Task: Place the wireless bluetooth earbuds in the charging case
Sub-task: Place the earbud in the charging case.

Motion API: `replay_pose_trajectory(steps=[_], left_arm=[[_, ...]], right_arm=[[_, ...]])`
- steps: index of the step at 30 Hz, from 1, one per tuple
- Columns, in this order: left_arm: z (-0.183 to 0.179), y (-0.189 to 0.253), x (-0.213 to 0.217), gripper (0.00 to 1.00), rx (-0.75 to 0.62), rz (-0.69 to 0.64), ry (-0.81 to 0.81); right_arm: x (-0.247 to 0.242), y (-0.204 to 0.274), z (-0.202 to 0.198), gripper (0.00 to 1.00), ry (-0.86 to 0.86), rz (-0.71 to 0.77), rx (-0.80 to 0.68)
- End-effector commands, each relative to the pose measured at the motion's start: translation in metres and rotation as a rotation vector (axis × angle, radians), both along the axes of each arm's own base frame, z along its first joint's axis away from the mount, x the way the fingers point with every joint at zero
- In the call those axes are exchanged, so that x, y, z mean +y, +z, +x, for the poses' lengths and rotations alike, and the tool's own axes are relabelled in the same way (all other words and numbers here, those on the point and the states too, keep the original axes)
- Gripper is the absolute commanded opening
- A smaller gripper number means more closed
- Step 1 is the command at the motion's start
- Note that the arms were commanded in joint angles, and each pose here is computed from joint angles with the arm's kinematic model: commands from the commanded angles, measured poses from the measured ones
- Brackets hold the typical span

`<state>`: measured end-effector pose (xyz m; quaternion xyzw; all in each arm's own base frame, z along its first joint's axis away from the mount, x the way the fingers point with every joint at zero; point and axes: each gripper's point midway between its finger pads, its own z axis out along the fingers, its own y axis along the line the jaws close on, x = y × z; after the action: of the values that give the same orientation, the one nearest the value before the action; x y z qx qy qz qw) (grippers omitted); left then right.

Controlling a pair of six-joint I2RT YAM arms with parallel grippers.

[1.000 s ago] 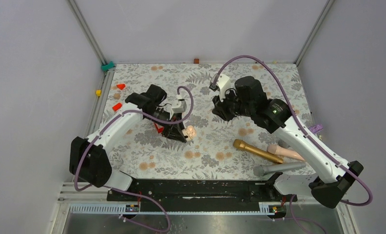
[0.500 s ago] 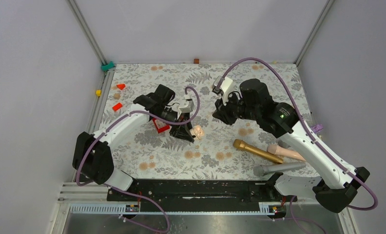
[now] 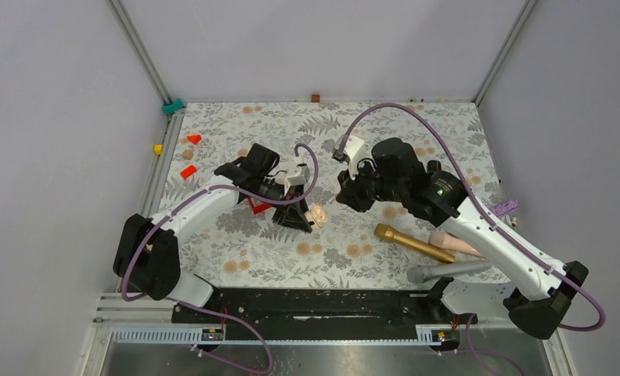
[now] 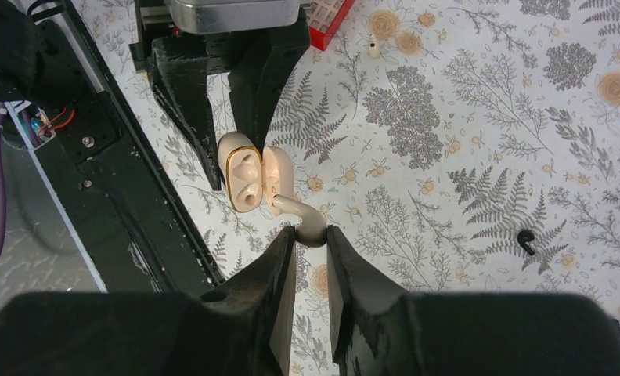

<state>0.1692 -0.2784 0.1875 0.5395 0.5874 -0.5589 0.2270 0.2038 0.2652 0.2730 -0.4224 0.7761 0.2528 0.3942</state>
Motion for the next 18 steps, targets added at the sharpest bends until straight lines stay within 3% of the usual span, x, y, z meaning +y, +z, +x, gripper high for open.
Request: replay_pose_trajectory(steps=[1, 18], left_arm=[[0.011, 0.019, -0.006, 0.00, -0.092, -0.060, 0.035], [0.013, 0.018, -0.004, 0.00, -0.146, -0.063, 0.069]], right_arm=[[0.007, 0.007, 0.010, 0.21, -0.073, 0.058, -0.017], [0.028, -0.013, 0.009, 0.22, -0.098, 0.070, 0.023]])
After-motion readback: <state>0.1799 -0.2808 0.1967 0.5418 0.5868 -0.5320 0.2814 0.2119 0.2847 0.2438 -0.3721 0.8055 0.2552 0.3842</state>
